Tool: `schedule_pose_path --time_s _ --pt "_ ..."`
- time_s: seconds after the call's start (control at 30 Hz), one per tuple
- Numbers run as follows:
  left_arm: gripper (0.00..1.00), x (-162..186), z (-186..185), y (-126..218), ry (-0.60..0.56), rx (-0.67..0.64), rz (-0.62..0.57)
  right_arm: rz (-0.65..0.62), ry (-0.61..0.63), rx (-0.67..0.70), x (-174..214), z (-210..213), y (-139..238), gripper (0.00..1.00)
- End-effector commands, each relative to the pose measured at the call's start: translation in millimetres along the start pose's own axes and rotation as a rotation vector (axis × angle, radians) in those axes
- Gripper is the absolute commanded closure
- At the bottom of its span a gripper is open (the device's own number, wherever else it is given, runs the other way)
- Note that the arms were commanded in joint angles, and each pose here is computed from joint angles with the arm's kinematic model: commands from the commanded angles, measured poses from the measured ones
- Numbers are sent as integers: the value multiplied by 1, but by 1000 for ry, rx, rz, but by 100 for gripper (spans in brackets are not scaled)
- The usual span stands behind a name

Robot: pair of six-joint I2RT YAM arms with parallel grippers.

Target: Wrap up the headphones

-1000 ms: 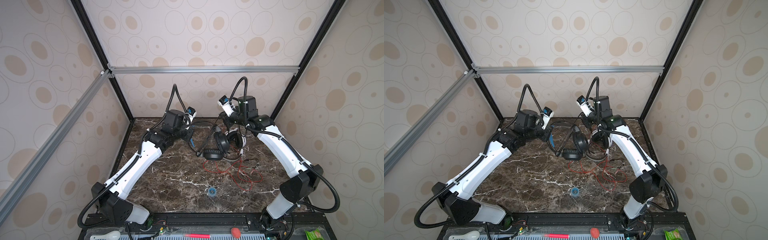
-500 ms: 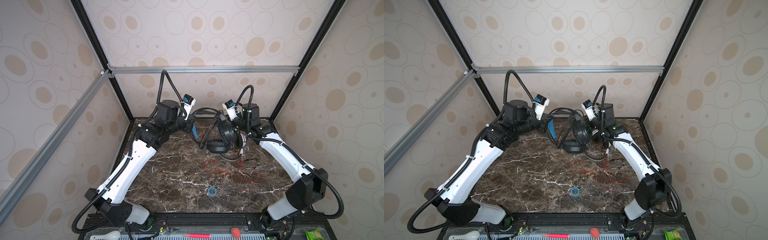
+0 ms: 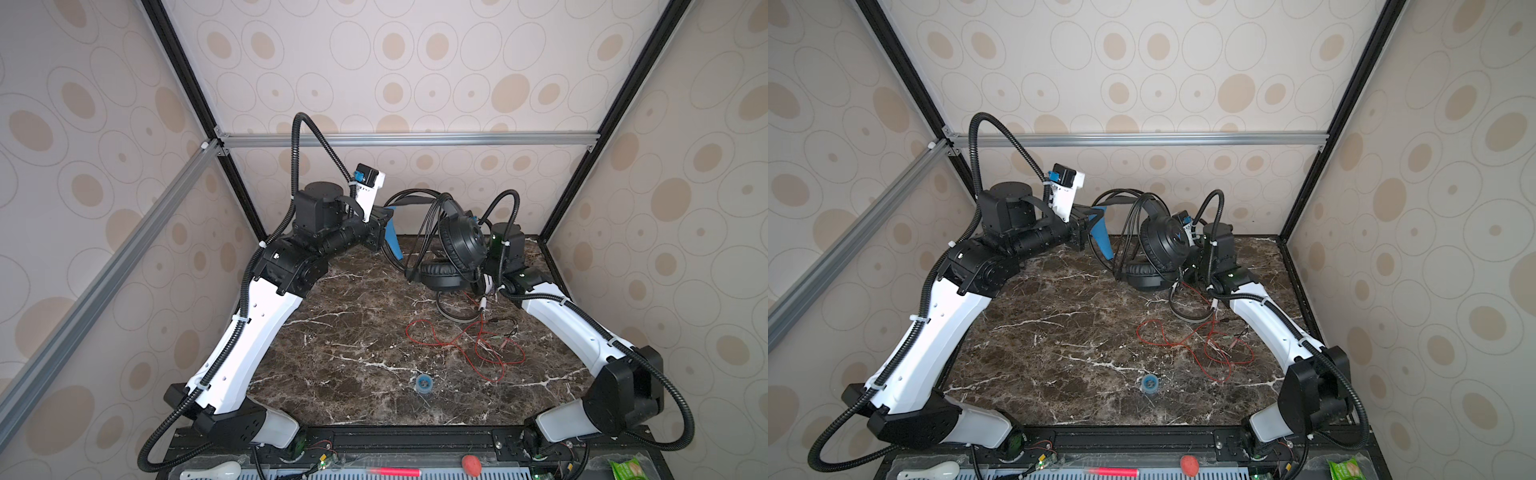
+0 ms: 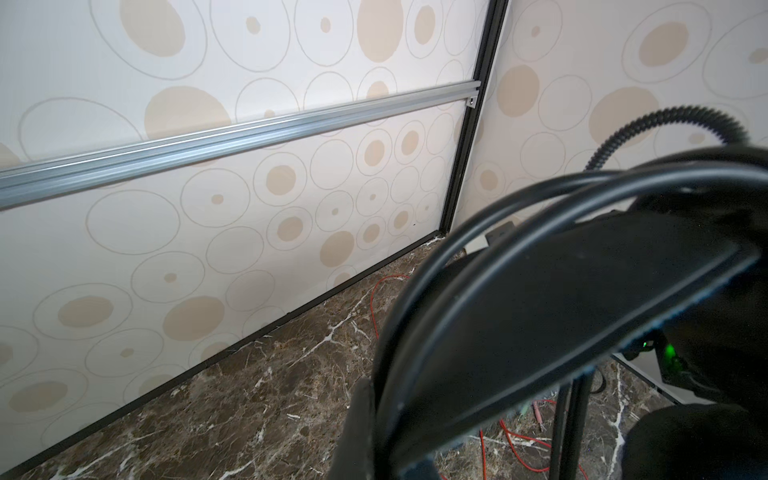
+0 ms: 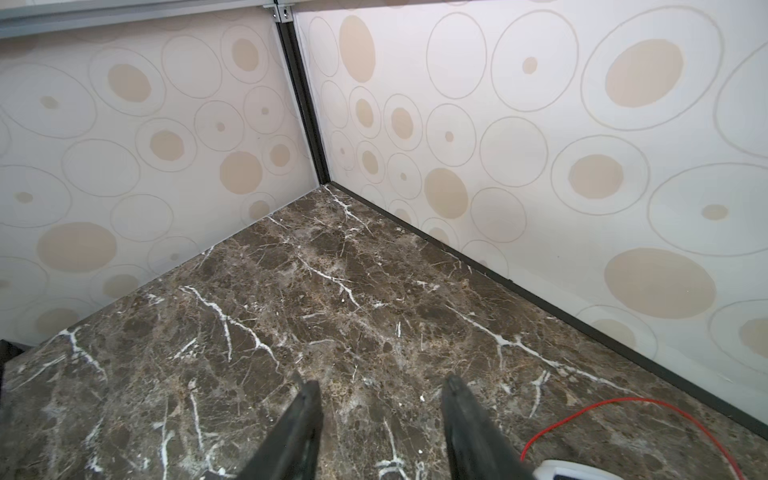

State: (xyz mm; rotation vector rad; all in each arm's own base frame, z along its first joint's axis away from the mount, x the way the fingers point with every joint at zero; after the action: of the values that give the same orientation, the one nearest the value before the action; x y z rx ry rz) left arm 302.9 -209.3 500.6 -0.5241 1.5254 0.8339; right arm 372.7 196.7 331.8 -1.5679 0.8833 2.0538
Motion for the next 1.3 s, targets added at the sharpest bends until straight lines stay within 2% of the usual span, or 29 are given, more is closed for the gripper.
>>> schedule_pose_path --time_s 0.0,0.2,0.8,1.0,1.27 --pt "100 -37 -7 16 40 37 -137 -60 -9 -49 -7 9 11 51" --pt "100 -38 -6 13 52 39 -138 -31 -62 -59 11 11 13 53" --pt "100 -36 -2 1 65 25 -140 102 -86 13 65 13 38 59" --pt "100 -36 -3 0 70 34 -140 91 -116 17 76 8 30 59" --pt "100 -35 -3 2 74 34 -140 46 -145 24 69 -1 13 59"
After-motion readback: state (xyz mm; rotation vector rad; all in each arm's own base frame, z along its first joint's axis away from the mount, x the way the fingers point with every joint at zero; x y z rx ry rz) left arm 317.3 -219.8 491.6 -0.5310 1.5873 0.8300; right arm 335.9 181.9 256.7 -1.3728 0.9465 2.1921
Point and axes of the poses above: each gripper's point midway between its finger pads, its own y axis back along the fingers, its own z axis along the line the jaws close on, x = y × z, the point moved 5 cm from there along y, back along the fingers, and after that the axes turned 5 degrees about -y, right-handed, at the moved point
